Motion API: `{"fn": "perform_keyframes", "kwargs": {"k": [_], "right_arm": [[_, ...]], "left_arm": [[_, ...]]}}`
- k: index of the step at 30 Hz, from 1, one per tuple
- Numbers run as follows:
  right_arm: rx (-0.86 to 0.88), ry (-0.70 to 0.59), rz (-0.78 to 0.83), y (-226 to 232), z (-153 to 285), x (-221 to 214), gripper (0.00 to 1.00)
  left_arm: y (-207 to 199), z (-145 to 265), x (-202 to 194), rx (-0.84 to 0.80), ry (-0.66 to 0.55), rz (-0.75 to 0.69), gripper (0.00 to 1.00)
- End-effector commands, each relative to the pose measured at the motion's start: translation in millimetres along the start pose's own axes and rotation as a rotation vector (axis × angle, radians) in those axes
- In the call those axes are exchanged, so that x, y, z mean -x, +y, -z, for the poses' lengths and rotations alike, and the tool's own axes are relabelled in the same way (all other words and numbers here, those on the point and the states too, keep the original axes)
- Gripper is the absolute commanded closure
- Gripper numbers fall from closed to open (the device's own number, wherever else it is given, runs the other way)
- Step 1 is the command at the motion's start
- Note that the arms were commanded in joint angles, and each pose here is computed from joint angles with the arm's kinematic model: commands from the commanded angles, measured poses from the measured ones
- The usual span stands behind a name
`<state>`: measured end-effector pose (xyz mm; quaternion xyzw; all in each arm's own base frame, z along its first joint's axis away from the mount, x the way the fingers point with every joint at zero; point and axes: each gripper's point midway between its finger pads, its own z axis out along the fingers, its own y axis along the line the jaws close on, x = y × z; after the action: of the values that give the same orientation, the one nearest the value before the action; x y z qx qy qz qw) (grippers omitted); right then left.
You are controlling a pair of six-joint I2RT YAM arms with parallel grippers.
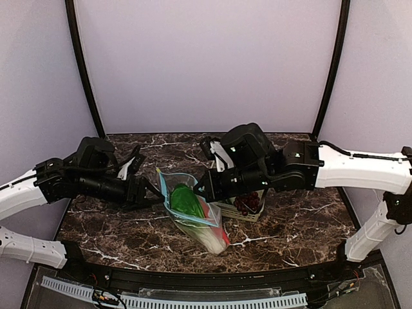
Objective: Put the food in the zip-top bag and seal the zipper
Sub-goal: Pass from the right arm to the left
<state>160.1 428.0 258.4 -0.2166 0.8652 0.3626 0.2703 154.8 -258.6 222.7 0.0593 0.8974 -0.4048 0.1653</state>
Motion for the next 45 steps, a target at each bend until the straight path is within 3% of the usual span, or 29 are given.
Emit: {"fn": "perform_keyframes", "kwargs": {"k": [1,5,14,22,26,31,37,45], "right_arm": [[0.003,-0.028,-0.017,0,-4,7,1.00],[-0.004,-0.032,-0.021,-2,-2,7,1.00],[-0.013,-0.031,-0.020,-4,-4,6,1.00],[-0.025,-0.037,-0.029,-9,-1,4,1.00],[-0.025,-0.036,-0.030,-10,0,3,1.00],[0.002,-0.038,-0.022,-2,4,7,1.00],[0.072,-0.087,0.002,18,21,25,1.00],[0.024,-0.024,-0.025,-2,-8,1,1.00]], "left_arm": [[-12,-11,-2,-0.058,0.015,0.005,0.38],[-13,-17,-2,-0.063,0.012,0.012,0.46],[-13,-35,-11,-0.080,0.012,0.046,0.52],[-10,-34,-9,-0.052,-0.036,0.048,0.89],[-10,-29,-3,-0.040,-0.071,0.044,0.98],[-16,-15,11,0.012,-0.113,-0.029,0.99],[-44,32,55,0.084,-0.203,-0.171,0.99],[-15,19,55,0.167,-0.094,-0.198,0.99]]}}
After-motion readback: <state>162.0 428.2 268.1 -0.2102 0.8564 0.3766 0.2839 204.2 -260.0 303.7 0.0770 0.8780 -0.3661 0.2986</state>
